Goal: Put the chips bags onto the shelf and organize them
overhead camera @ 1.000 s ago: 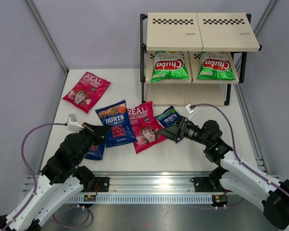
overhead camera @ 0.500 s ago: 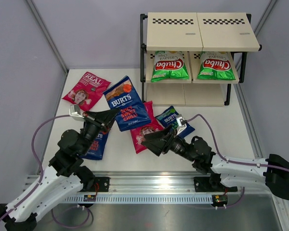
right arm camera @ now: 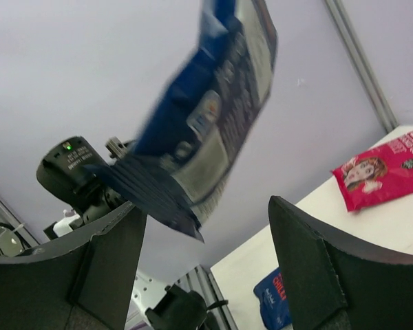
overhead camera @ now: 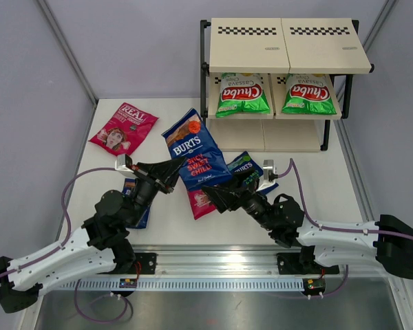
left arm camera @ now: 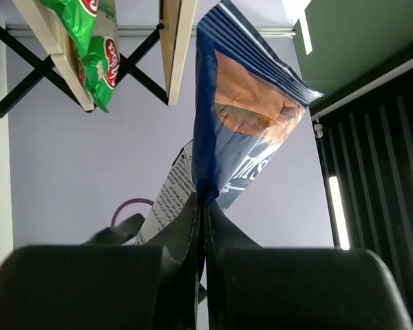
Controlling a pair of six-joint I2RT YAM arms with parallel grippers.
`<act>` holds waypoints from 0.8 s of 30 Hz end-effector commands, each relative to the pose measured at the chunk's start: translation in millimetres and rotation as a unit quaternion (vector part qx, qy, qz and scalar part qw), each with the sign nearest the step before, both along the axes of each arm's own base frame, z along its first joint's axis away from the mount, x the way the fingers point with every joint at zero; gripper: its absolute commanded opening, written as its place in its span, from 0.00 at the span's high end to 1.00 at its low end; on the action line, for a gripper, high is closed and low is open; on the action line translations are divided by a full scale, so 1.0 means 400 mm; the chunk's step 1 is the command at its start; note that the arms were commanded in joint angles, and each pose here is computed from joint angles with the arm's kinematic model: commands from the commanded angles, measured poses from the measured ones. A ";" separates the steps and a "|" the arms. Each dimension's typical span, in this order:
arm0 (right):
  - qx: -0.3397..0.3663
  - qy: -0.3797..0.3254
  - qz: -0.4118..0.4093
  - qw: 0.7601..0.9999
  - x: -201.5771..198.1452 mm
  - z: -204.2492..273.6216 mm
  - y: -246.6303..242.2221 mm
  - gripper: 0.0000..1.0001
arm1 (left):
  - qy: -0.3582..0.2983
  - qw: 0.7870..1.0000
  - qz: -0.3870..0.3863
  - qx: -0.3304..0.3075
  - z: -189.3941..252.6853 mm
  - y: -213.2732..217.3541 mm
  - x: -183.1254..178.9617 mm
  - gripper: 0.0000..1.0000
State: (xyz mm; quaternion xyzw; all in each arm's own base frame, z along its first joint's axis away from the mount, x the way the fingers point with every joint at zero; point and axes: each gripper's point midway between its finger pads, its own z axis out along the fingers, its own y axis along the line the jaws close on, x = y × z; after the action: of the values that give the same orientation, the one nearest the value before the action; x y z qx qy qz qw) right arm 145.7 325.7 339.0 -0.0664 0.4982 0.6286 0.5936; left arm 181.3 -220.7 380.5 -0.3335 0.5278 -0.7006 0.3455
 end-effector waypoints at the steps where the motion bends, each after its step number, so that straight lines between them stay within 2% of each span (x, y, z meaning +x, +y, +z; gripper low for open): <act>1: 0.051 -0.056 -0.042 0.996 -0.001 0.127 -0.049 0.22 | 0.005 0.998 0.031 -0.053 0.031 0.023 0.017 1.00; 8: 0.041 -0.055 -0.078 0.995 0.022 0.150 -0.067 0.24 | 0.012 0.998 0.014 -0.062 0.025 -0.006 0.007 1.00; 16: 0.024 -0.042 -0.098 0.994 0.051 0.115 -0.049 0.28 | 0.004 0.997 0.002 -0.073 0.049 -0.023 -0.009 1.00; 24: 0.039 -0.048 -0.084 0.995 0.035 0.129 -0.055 0.57 | 0.006 0.998 -0.006 -0.070 0.038 -0.035 -0.019 1.00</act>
State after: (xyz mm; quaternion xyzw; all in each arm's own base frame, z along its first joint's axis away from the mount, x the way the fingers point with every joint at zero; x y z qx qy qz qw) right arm 162.2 314.3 370.5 -0.0512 0.4779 0.5828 0.6552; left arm 172.2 -243.2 379.5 -0.3455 0.5151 -0.7210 0.3089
